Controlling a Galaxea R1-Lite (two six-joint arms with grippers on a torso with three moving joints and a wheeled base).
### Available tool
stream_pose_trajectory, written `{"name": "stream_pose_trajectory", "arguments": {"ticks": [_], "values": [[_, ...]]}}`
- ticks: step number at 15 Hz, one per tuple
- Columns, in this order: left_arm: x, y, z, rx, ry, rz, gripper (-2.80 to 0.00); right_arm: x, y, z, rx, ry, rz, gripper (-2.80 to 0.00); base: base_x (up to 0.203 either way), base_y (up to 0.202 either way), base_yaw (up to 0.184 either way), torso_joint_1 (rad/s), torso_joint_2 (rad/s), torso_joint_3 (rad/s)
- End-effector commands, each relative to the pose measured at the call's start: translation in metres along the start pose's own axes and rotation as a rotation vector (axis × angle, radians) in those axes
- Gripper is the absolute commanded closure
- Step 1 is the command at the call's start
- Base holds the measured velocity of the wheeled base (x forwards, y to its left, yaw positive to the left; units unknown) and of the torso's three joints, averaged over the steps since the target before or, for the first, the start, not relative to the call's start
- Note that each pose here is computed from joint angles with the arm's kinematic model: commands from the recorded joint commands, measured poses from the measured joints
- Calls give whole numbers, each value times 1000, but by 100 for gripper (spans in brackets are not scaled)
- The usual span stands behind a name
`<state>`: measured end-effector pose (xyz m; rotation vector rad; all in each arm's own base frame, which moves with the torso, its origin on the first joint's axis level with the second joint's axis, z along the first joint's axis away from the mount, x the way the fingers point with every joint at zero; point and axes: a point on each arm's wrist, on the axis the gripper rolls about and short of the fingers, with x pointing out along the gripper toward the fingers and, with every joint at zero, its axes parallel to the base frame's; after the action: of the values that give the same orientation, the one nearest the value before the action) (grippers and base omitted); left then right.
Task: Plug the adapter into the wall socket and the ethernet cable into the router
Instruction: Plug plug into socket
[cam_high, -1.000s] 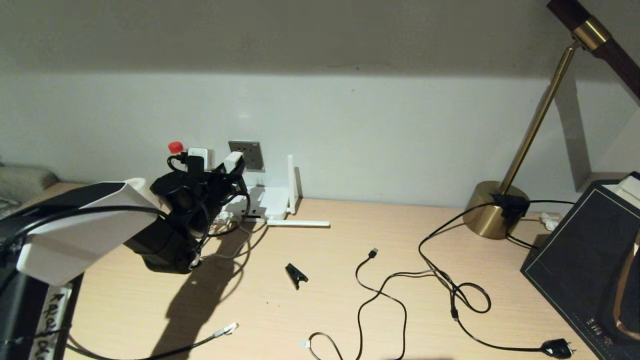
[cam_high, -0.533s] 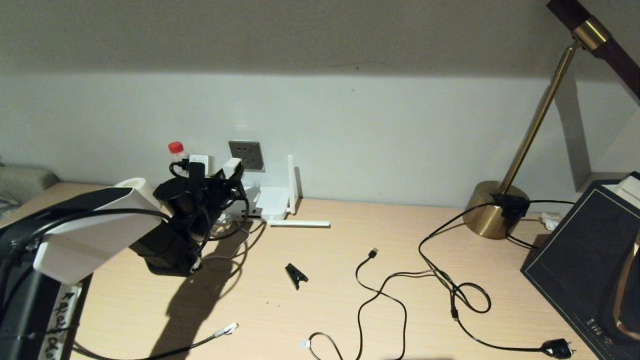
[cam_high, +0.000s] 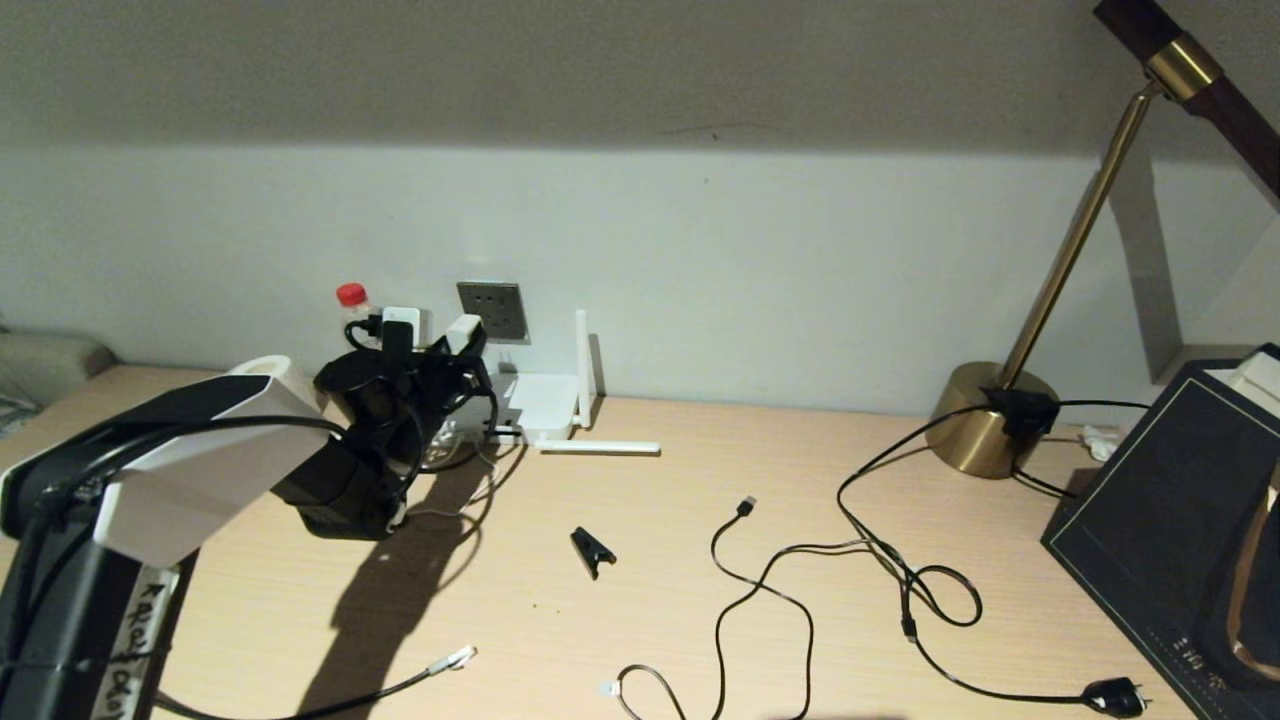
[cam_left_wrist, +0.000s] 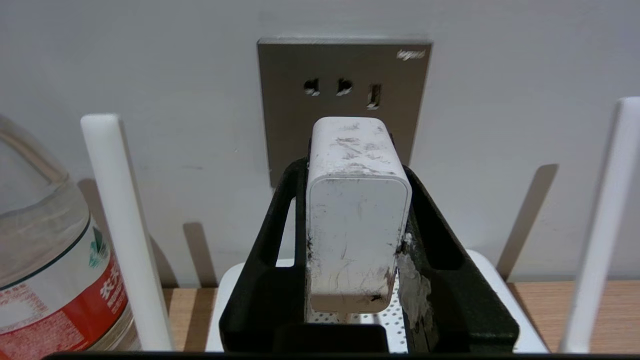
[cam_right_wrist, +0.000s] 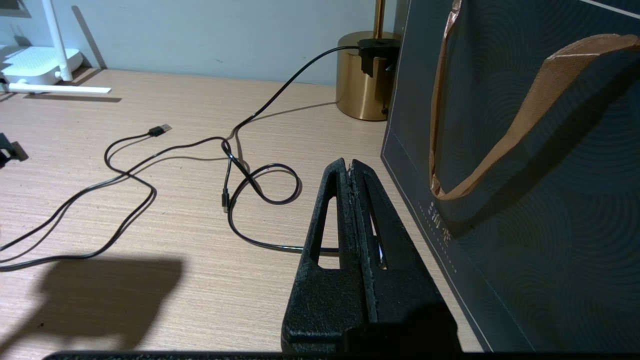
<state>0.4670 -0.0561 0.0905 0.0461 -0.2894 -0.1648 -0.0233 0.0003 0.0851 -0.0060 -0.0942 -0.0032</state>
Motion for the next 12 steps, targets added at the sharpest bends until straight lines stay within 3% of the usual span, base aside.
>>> {"name": "stream_pose_trajectory", "arguments": {"ticks": [1, 12], "values": [[1, 1, -3, 1, -1, 2, 0, 2, 0, -10, -1, 34, 0, 0, 0, 0, 0, 0, 0, 0], [13, 2, 1, -2, -11, 5, 0, 2, 0, -10, -1, 34, 0, 0, 0, 0, 0, 0, 0, 0]]}}
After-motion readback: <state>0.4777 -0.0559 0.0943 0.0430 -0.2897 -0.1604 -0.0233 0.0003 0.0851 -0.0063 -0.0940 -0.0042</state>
